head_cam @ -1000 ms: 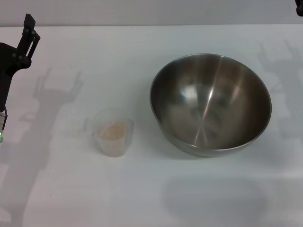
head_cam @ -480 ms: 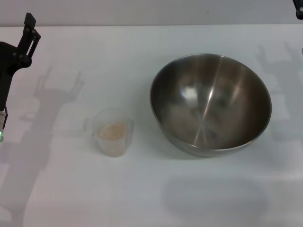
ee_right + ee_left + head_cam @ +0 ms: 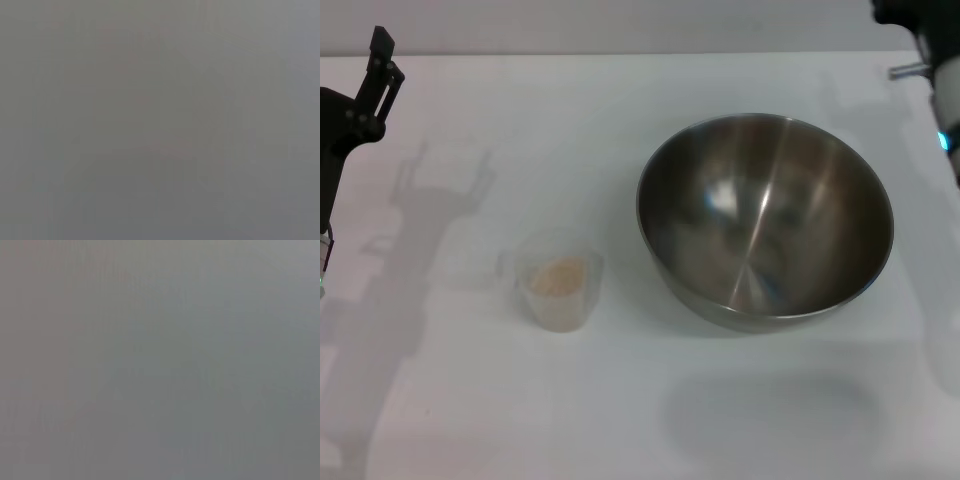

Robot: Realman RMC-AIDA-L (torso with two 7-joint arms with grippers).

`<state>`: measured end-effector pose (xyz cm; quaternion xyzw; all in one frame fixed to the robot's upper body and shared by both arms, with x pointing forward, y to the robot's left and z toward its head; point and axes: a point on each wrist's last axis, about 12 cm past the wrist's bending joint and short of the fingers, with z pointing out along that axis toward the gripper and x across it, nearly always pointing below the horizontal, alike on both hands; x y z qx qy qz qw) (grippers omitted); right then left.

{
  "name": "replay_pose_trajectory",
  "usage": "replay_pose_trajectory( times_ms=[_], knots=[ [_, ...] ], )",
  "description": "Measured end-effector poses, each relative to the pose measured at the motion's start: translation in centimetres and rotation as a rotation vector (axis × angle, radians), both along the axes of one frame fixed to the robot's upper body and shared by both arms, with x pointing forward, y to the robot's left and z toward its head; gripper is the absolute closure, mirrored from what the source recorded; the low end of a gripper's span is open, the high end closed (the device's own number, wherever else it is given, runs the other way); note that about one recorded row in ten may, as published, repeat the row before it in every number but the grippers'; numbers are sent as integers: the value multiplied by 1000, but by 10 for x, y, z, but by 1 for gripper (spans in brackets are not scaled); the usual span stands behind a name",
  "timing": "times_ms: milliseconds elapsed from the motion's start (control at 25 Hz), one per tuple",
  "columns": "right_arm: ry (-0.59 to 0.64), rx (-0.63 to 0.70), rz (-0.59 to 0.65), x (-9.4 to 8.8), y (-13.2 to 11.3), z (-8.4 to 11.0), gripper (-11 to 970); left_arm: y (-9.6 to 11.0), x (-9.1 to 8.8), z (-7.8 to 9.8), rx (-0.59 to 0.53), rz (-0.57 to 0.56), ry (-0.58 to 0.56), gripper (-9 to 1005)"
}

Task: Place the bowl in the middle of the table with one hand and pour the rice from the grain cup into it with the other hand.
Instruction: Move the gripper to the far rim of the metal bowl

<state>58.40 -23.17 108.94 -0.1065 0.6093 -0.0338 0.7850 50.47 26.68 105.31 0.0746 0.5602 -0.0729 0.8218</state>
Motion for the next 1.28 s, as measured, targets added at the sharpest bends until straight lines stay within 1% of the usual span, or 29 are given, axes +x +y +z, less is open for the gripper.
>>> replay_pose_trajectory(
  times_ms=[120,200,320,360,400,520,560,600,720,840,960,1080,1280],
  knots=[
    [117,63,29,8,13,9,247,0,0,0,1,1,0,160],
    [203,86,50,12,19,19,248,2,0,0,1,8,1,160],
    [349,114,115,15,25,40,249,2,0,0,-3,14,-1,160],
    [463,123,169,14,26,55,250,2,0,0,-3,14,-1,160],
    [463,123,169,14,26,55,250,2,0,0,-3,14,-1,160],
    [621,119,236,12,21,74,251,8,2,3,-19,50,-12,160],
    [725,104,277,9,14,91,252,9,3,3,-21,55,-13,160],
    [725,104,277,9,14,91,252,9,3,3,-21,55,-13,160],
    [857,62,318,8,5,111,253,11,3,4,-24,60,-17,160],
    [975,-24,314,8,-3,119,254,11,3,4,-23,60,-22,160],
    [1040,-121,280,11,-8,125,255,11,3,4,-16,60,-26,160],
    [1102,-194,280,12,-11,124,256,11,3,5,-14,60,-26,160],
    [1186,-254,320,15,-8,115,258,12,2,6,-15,61,-42,160]
  ],
)
